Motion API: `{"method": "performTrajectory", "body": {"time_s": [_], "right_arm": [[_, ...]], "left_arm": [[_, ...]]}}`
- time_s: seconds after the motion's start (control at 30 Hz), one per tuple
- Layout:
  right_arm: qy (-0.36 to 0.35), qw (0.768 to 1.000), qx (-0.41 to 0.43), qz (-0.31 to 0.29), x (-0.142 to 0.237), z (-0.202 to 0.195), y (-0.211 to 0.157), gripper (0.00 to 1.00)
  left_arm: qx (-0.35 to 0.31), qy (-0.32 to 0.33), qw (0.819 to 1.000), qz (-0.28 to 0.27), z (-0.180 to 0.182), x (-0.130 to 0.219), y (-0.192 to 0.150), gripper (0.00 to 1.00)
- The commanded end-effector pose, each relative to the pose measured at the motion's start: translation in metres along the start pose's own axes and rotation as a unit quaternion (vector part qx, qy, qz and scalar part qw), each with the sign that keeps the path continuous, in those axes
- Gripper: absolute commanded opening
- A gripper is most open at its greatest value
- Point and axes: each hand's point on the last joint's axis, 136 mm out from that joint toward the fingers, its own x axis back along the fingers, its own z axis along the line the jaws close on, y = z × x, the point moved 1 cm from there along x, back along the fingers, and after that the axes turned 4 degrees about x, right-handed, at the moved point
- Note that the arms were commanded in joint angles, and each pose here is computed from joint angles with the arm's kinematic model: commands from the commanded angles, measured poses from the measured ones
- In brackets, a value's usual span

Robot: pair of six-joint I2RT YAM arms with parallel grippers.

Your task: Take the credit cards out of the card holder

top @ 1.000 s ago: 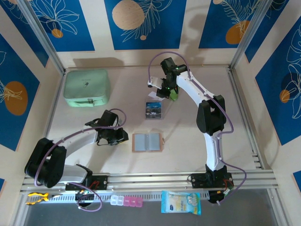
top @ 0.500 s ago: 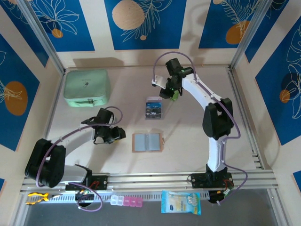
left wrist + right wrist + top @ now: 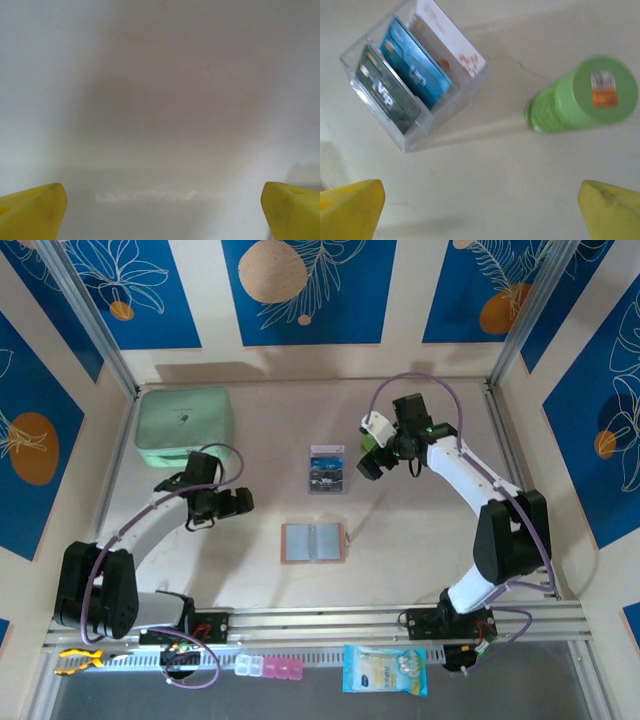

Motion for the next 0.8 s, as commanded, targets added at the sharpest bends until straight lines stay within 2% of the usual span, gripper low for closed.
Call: {"method": "performTrajectory", "body": {"time_s": [0.0, 0.2, 0.43, 0.7, 0.77], "right_arm": [[-0.051, 0.994, -0.091, -0.032, 0.007, -0.021, -0.010, 0.99], [-0.100, 0.965, -0.231, -0.080, 0.004, -0.042, -0.058, 0.99], [-0.147, 0.945, -0.262, -0.131, -0.011, -0.052, -0.088, 0.99], [-0.199, 0.922, -0.260, -0.207, -0.005, -0.069, -0.083, 0.99], [-0.204, 0.920, -0.262, -0.208, -0.008, -0.072, -0.085, 0.99]], "left_arm": [[-0.040, 0.055, 0.995, -0.075, 0.017, 0.015, 0.032, 0.99], [-0.041, 0.142, 0.968, -0.203, 0.046, 0.029, 0.071, 0.99], [-0.072, 0.199, 0.934, -0.286, 0.060, 0.036, 0.098, 1.00], [-0.104, 0.167, 0.897, -0.396, 0.058, 0.025, 0.112, 1.00], [-0.105, 0.163, 0.889, -0.416, 0.059, 0.023, 0.117, 1.00]]}}
